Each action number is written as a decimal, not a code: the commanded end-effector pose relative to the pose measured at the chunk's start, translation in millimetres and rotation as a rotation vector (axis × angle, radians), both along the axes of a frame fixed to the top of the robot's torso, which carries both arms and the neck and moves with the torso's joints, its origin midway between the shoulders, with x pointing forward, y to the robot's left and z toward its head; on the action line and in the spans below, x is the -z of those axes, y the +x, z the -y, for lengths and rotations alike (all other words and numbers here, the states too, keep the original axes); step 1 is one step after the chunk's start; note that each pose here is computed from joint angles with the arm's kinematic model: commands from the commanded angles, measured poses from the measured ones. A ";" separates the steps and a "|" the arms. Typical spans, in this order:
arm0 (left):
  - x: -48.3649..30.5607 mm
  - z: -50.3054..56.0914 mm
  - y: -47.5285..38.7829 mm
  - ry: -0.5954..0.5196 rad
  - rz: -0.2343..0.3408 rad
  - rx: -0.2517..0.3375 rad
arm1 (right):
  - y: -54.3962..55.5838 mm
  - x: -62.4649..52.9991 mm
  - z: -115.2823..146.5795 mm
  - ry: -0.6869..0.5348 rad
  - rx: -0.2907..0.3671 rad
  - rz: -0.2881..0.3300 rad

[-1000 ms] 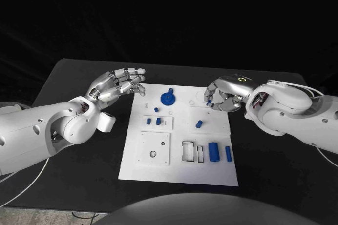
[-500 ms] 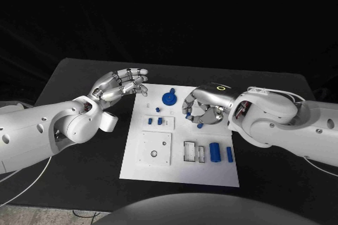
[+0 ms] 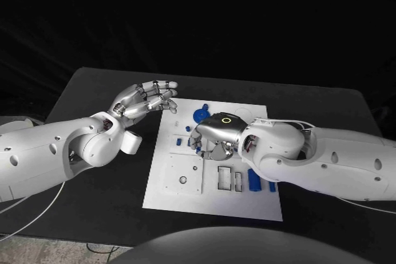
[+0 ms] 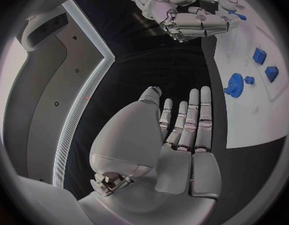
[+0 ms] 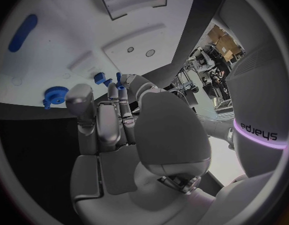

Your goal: Assemble the parts on the task board

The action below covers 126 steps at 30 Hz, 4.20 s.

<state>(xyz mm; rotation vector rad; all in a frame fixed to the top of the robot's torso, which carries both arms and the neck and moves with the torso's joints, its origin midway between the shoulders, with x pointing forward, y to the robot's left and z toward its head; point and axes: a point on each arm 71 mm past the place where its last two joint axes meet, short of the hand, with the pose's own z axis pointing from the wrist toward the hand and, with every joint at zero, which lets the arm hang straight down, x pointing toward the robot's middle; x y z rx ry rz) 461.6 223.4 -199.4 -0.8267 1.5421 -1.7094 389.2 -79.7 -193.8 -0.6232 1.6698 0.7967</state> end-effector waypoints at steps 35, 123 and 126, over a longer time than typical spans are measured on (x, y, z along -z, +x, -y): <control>4.4 3.0 -1.5 -0.008 -0.020 0.025 | -14.4 31.8 -3.5 -0.045 -0.088 0.048; 12.0 1.5 -0.8 0.008 -0.051 0.025 | 16.3 -4.5 111.6 -0.163 0.243 -0.099; 12.8 0.9 -0.9 0.010 -0.053 0.023 | 15.4 -0.6 113.2 -0.162 0.243 -0.108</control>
